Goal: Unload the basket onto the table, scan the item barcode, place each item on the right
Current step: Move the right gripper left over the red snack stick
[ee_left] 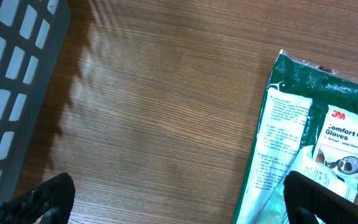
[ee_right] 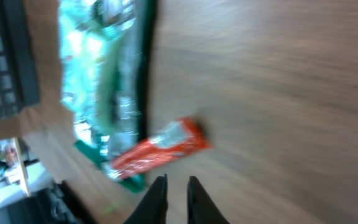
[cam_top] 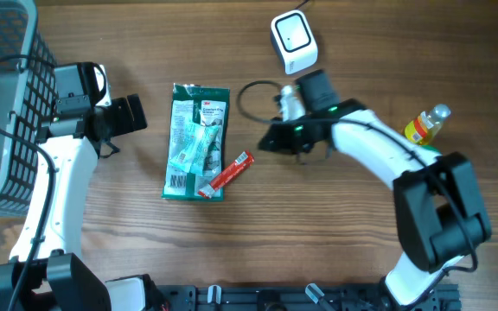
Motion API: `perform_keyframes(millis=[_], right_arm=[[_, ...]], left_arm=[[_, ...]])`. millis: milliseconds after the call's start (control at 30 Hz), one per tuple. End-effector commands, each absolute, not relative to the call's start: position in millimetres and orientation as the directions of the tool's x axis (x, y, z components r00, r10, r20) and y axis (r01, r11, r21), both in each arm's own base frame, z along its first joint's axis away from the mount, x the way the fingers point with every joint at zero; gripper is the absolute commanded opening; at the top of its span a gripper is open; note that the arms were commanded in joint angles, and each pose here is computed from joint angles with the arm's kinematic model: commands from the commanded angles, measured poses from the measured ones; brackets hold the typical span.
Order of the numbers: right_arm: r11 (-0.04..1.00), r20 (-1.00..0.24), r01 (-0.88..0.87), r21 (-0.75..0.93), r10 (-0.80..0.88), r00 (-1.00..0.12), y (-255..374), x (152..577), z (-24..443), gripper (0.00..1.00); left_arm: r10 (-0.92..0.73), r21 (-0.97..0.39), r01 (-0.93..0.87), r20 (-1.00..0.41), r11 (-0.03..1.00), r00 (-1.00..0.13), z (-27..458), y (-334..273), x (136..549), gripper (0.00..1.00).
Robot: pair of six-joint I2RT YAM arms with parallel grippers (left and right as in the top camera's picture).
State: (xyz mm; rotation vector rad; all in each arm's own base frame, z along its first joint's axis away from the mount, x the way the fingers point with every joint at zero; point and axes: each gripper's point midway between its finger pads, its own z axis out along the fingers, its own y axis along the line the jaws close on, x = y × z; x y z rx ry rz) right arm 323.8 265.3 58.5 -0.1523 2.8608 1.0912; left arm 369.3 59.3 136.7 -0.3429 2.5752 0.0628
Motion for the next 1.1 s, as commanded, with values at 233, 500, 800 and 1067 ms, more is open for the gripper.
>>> perform_keyframes(millis=[233, 500, 800, 1067], right_arm=[[0.889, -0.231, -0.053, 0.454, 0.060, -0.971, 328, 300, 39, 0.05], [0.942, -0.369, -0.088, 0.325, 0.041, -0.929, 329, 299, 37, 0.04], [0.952, -0.319, -0.026, 0.304, 0.077, -0.945, 325, 295, 14, 0.04], [0.975, -0.306, -0.004, 0.222, 0.066, -0.950, 311, 294, -11, 0.04]], left_arm=[[-0.219, -0.008, -0.251, -0.522, 0.968, -0.825, 137, 63, 371, 1.00], [-0.219, -0.008, -0.251, -0.522, 0.968, -0.825, 137, 63, 371, 1.00], [-0.219, -0.008, -0.251, -0.522, 0.968, -0.825, 137, 63, 371, 1.00], [-0.219, -0.008, -0.252, -0.522, 0.968, -0.824, 137, 63, 371, 1.00]])
